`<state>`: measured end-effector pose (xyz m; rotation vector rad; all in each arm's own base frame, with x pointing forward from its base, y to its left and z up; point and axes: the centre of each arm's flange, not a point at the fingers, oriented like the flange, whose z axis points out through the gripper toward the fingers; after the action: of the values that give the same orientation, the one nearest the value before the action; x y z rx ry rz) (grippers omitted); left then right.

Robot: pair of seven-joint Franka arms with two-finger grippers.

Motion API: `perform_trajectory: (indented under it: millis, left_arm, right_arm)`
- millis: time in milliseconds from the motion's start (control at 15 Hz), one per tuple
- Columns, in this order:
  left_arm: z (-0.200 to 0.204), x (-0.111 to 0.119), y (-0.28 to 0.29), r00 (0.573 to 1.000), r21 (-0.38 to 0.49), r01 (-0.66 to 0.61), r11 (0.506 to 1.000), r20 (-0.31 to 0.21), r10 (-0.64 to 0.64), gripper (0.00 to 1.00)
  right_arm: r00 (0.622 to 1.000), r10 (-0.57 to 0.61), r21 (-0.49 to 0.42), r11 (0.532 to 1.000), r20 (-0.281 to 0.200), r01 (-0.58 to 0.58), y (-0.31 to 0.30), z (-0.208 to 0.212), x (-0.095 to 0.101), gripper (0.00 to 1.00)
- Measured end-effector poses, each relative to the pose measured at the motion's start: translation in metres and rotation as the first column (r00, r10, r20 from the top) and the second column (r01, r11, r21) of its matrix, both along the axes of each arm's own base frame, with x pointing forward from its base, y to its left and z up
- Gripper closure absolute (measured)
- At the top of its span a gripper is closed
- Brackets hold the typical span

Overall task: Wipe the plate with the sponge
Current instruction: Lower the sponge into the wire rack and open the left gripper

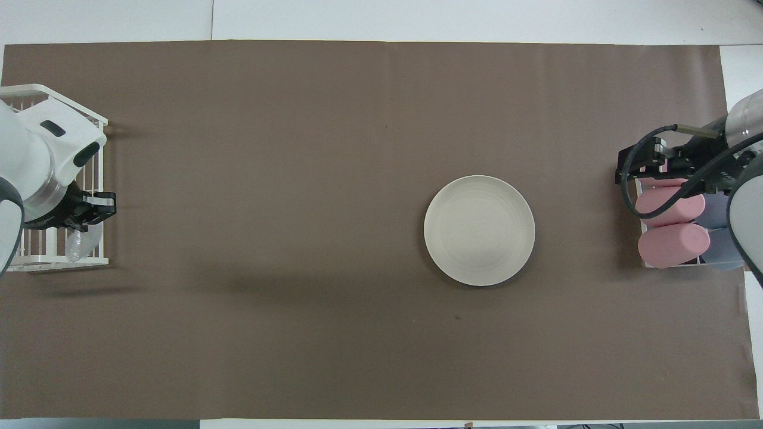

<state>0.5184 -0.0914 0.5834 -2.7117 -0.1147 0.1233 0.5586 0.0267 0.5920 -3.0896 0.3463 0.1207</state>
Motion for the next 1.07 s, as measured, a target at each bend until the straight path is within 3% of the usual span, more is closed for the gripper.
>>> perform_trajectory:
  millis: [200,533,867,1067]
  left_arm:
    - [-0.004,0.014,-0.005,0.999,0.236,0.042,0.971,-0.012,-0.040,0.96]
    - [-0.066,0.055,-0.002,0.997,0.542,0.078,0.836,-0.054,-0.058,0.96]
    - [-0.146,0.082,0.014,0.997,0.724,0.066,0.686,-0.078,-0.014,0.96]
    - [-0.181,0.090,0.026,0.994,0.781,0.082,0.620,-0.113,0.011,0.96]
  right_arm:
    - [0.999,0.027,-0.009,1.000,-0.017,-0.027,0.001,0.005,-0.007,0.00]
    - [0.999,0.037,-0.007,0.999,-0.009,-0.038,-0.021,0.010,-0.010,0.00]
    - [0.998,0.062,0.000,0.998,-0.004,-0.062,-0.055,0.012,-0.012,0.00]
    - [0.999,0.047,-0.002,0.999,0.001,-0.047,-0.054,0.012,-0.011,0.00]
